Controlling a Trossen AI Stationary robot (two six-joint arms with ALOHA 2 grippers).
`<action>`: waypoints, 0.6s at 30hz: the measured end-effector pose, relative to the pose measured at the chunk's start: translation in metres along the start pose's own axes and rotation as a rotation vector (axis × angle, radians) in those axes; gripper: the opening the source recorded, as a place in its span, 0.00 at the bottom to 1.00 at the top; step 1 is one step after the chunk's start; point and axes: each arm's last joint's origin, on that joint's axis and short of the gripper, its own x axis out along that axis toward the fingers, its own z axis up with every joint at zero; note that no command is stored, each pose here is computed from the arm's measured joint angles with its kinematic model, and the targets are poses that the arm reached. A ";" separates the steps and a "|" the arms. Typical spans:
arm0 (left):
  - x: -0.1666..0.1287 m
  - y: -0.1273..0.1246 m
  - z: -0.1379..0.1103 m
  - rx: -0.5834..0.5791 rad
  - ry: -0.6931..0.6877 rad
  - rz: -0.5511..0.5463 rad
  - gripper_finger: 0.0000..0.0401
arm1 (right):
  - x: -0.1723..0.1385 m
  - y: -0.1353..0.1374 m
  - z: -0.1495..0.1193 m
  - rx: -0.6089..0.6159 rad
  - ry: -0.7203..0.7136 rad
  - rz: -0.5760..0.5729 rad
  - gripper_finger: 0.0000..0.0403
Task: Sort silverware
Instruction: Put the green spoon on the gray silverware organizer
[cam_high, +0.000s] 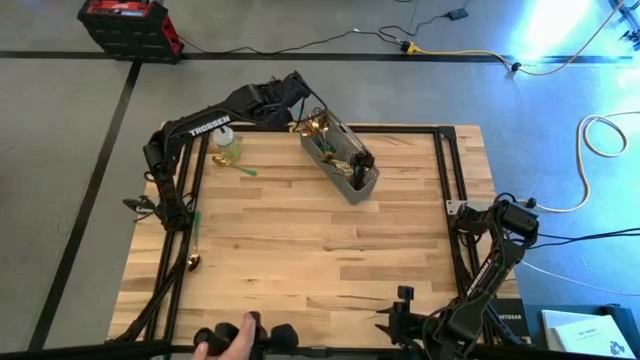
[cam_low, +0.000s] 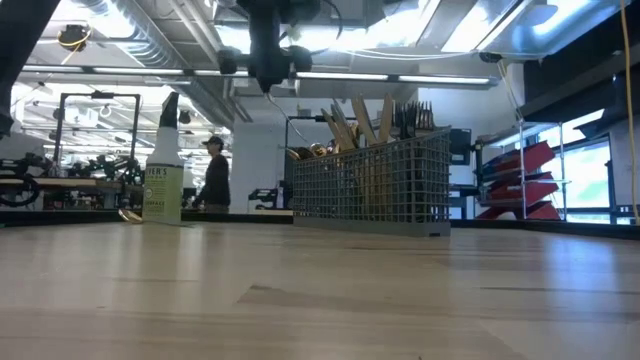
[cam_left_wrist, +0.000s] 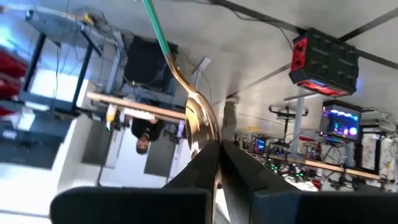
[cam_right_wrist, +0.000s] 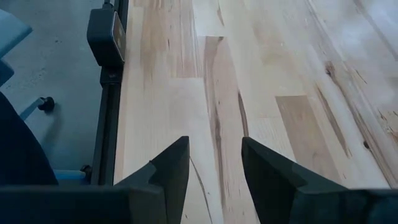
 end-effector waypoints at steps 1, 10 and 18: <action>-0.001 0.000 0.001 0.003 -0.006 0.000 0.00 | 0.000 0.000 0.000 0.000 0.000 0.000 0.33; 0.001 -0.002 0.005 0.020 -0.018 -0.019 0.00 | 0.000 0.000 0.000 0.002 -0.001 0.002 0.33; 0.007 0.006 0.022 0.058 -0.030 -0.028 0.00 | 0.000 0.000 0.000 0.001 0.001 0.001 0.33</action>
